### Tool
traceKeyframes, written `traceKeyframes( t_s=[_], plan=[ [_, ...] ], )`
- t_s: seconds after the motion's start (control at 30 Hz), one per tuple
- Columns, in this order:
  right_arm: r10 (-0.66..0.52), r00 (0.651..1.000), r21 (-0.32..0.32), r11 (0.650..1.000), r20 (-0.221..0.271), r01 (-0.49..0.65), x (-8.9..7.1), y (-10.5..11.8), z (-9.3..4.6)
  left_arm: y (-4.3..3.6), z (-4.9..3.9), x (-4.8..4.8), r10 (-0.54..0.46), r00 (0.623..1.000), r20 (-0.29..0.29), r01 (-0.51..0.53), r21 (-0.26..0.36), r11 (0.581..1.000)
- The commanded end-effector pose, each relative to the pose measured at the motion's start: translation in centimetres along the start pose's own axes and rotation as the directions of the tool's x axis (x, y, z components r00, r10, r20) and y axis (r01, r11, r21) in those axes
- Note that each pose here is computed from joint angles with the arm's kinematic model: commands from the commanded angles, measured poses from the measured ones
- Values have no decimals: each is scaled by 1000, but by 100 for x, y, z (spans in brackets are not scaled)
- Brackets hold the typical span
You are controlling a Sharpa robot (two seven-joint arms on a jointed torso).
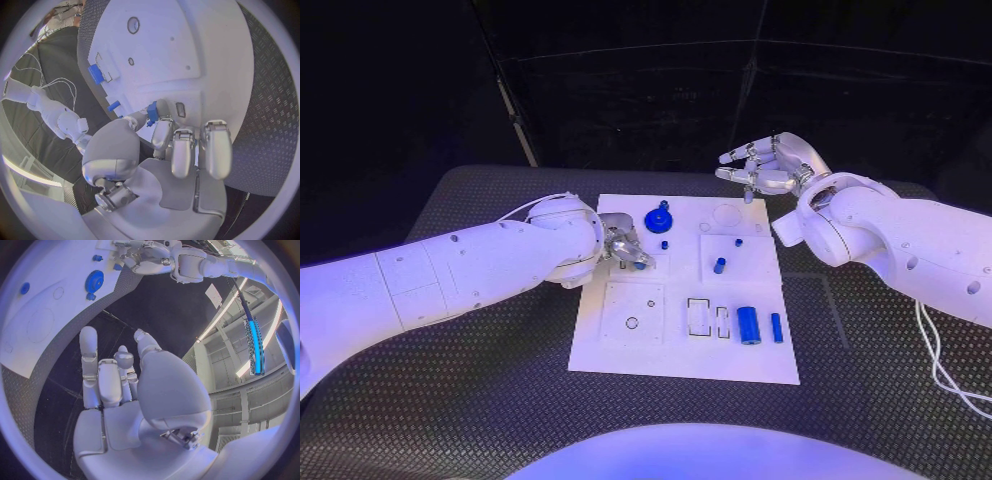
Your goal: Assemble the parts on the task board
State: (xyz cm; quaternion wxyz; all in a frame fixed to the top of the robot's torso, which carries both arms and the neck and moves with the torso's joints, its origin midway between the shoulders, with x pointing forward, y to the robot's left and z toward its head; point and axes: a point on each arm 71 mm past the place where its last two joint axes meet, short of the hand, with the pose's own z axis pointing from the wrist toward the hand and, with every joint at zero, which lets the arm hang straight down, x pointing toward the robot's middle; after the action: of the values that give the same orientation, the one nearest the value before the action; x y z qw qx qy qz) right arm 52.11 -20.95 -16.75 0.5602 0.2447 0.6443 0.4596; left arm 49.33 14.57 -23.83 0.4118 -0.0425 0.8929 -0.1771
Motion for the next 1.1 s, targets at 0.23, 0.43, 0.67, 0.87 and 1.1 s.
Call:
traceKeyframes(
  t_s=[0.23,0.43,0.67,0.87,1.1],
  plan=[
    [0,1000,-10,1000,-7,0,5,19,7,42,-7,-3,37,999,6,-36,-18,999],
    [0,1000,-11,1000,-7,0,6,19,9,28,-8,-1,38,999,8,-38,-15,999],
    [0,1000,-11,1000,-8,0,7,18,11,-5,-7,-1,35,999,20,-35,-7,999],
    [0,1000,-10,1000,-8,0,6,17,11,-19,-5,-4,34,999,30,-34,-4,999],
    [0,1000,-11,1000,-9,0,8,17,12,-43,-8,-9,37,998,48,-37,1,999]
  ],
)
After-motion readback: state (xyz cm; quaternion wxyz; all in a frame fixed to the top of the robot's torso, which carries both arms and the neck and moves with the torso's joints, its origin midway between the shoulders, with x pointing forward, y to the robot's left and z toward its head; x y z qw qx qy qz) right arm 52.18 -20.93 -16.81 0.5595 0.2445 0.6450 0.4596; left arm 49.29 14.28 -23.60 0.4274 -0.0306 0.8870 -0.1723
